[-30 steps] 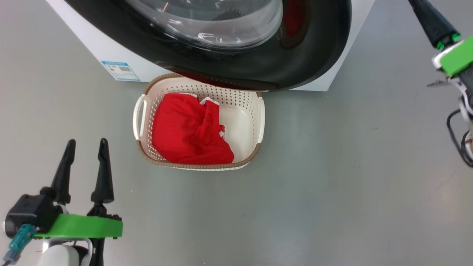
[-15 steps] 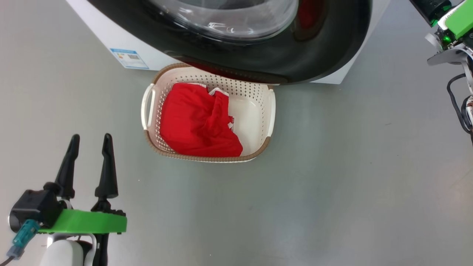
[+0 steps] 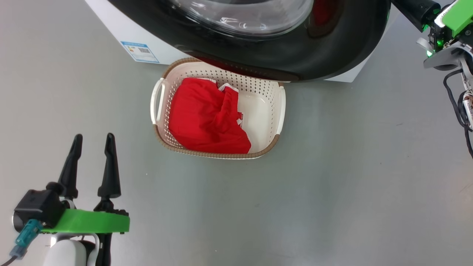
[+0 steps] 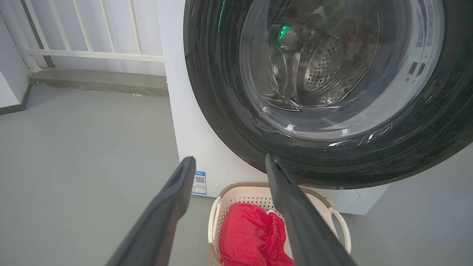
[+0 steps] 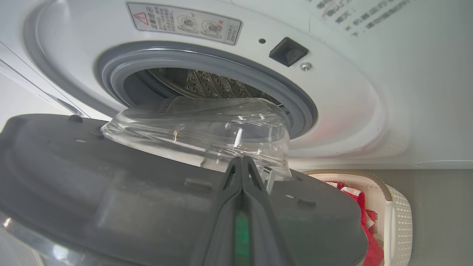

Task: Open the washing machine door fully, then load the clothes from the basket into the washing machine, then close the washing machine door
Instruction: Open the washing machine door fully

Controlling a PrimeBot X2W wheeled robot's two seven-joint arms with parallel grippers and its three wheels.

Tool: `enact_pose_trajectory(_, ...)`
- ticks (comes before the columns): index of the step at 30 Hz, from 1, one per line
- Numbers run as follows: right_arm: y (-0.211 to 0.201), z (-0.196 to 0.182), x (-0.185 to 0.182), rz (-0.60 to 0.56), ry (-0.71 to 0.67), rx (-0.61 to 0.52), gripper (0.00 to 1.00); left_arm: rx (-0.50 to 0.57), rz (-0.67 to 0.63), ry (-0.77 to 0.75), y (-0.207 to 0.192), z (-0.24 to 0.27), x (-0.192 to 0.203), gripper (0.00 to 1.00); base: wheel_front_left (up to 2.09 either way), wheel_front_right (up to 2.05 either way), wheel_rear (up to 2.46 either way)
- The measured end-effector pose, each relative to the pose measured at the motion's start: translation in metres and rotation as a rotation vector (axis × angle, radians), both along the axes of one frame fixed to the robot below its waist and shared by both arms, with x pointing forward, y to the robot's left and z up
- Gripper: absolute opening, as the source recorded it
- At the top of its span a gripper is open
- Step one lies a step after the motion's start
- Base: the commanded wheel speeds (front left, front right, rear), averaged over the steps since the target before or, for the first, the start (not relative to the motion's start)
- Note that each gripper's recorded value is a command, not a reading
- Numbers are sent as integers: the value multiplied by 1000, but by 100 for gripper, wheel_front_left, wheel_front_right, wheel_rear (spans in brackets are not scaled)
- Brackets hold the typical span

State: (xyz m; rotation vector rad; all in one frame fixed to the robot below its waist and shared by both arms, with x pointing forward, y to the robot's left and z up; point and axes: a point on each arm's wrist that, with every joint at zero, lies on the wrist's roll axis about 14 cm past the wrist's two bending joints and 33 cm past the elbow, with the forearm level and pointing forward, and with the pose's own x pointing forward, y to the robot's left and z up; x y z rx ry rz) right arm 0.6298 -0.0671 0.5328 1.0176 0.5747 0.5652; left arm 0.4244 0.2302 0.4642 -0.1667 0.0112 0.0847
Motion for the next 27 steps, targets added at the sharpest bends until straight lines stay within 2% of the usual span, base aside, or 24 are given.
enact_pose_trajectory(15, 16, 6, -12, 85, 86, 95, 0, -2, 12, -8, 3, 5, -5, 100, 0, 0, 0)
enact_pose_trajectory(27, 39, 11, -59, 244, 144, 112, 0, -11, 6, -40, 0, 19, -16, 100, 0, 0, 0)
